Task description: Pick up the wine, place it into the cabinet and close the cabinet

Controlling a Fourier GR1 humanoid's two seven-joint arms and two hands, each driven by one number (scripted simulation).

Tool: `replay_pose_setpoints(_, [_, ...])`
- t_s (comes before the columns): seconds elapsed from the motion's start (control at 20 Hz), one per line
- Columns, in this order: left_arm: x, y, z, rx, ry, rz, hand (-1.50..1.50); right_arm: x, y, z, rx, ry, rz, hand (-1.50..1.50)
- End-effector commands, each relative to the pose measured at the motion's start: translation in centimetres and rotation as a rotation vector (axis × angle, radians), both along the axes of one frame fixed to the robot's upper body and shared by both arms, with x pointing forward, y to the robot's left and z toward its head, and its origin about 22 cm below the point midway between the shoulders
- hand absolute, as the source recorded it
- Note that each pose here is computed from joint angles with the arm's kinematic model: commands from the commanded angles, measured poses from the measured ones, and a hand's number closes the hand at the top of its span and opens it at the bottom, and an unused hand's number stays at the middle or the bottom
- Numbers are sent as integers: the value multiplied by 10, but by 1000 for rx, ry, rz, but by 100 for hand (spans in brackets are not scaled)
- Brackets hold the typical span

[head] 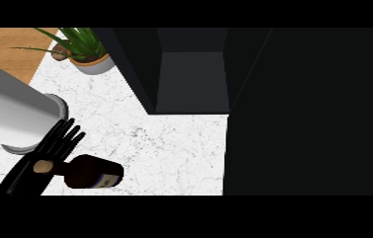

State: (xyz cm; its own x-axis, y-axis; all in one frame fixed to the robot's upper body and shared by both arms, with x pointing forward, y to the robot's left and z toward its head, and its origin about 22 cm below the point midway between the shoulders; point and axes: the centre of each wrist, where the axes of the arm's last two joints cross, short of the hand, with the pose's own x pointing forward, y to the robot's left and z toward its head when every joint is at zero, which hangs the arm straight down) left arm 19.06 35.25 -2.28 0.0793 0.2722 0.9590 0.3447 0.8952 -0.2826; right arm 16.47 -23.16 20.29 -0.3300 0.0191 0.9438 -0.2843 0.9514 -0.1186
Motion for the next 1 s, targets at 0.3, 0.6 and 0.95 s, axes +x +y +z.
replay_pose_setpoints(0.3, [10,-20,-33,-3,-12,-1,-150,-39,1,13,41,-30,56,-150])
replay_pose_setpoints(0.6, [0,-26,-40,7,10,-5,-150,-39,2,19,63,-51,56,-150])
replay_pose_setpoints(0.95, [19,-25,-64,-10,41,-48,-150,-37,6,14,43,-41,71,-150])
